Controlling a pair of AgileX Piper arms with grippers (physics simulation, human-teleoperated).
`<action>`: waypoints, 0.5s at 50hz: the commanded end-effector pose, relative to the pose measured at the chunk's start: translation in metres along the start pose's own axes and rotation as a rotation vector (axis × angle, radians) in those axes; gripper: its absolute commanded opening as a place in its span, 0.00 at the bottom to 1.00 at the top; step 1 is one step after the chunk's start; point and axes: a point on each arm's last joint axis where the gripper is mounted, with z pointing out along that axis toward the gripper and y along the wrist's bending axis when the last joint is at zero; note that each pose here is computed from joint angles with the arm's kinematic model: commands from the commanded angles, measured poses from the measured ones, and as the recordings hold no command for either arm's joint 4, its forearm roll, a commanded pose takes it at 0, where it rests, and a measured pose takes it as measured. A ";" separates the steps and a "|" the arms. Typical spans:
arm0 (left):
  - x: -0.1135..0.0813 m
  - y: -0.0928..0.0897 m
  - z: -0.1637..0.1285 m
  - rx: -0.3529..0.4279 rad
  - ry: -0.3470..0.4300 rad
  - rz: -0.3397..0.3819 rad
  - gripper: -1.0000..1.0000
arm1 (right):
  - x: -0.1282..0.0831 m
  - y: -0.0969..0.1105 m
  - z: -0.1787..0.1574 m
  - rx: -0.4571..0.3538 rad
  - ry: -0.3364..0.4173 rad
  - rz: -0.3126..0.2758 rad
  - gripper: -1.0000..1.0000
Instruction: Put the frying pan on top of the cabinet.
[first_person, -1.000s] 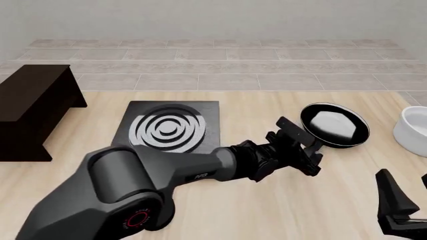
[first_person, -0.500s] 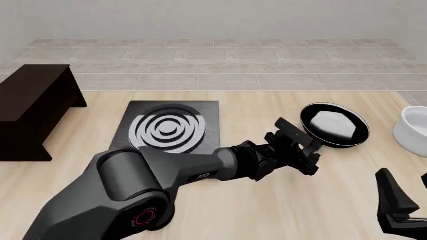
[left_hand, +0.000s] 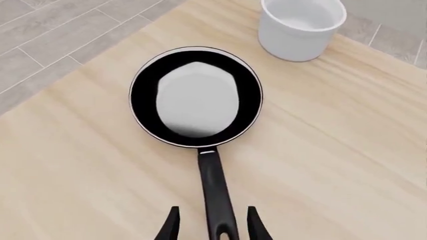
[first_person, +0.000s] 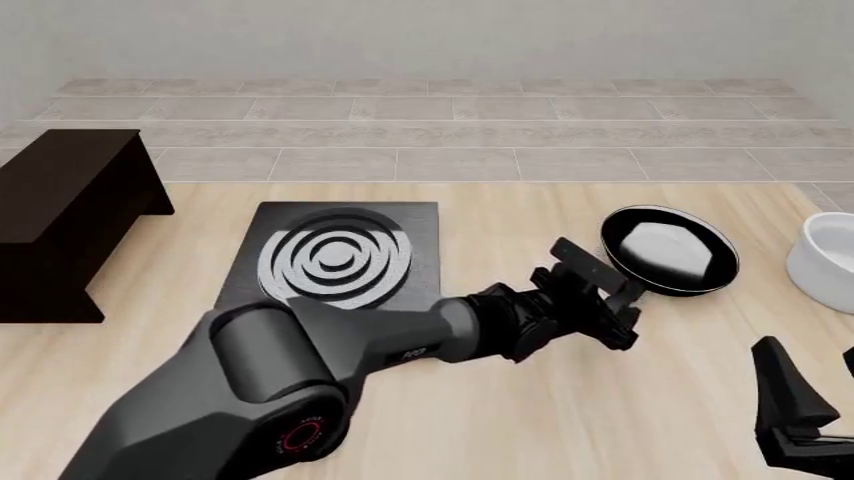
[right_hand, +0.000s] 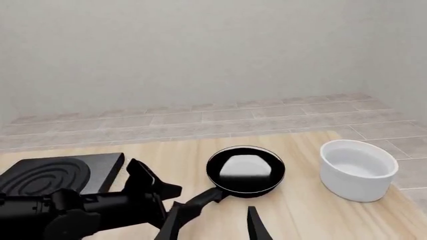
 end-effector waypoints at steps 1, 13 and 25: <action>0.000 -0.004 0.004 0.006 0.000 -0.007 1.00 | 0.000 0.000 0.000 0.002 0.001 0.004 1.00; 0.002 -0.002 0.007 0.003 0.002 -0.017 1.00 | 0.000 0.000 0.001 0.002 0.001 0.005 1.00; 0.004 -0.001 0.011 0.002 0.004 -0.028 1.00 | 0.000 0.000 0.003 0.002 0.003 0.006 1.00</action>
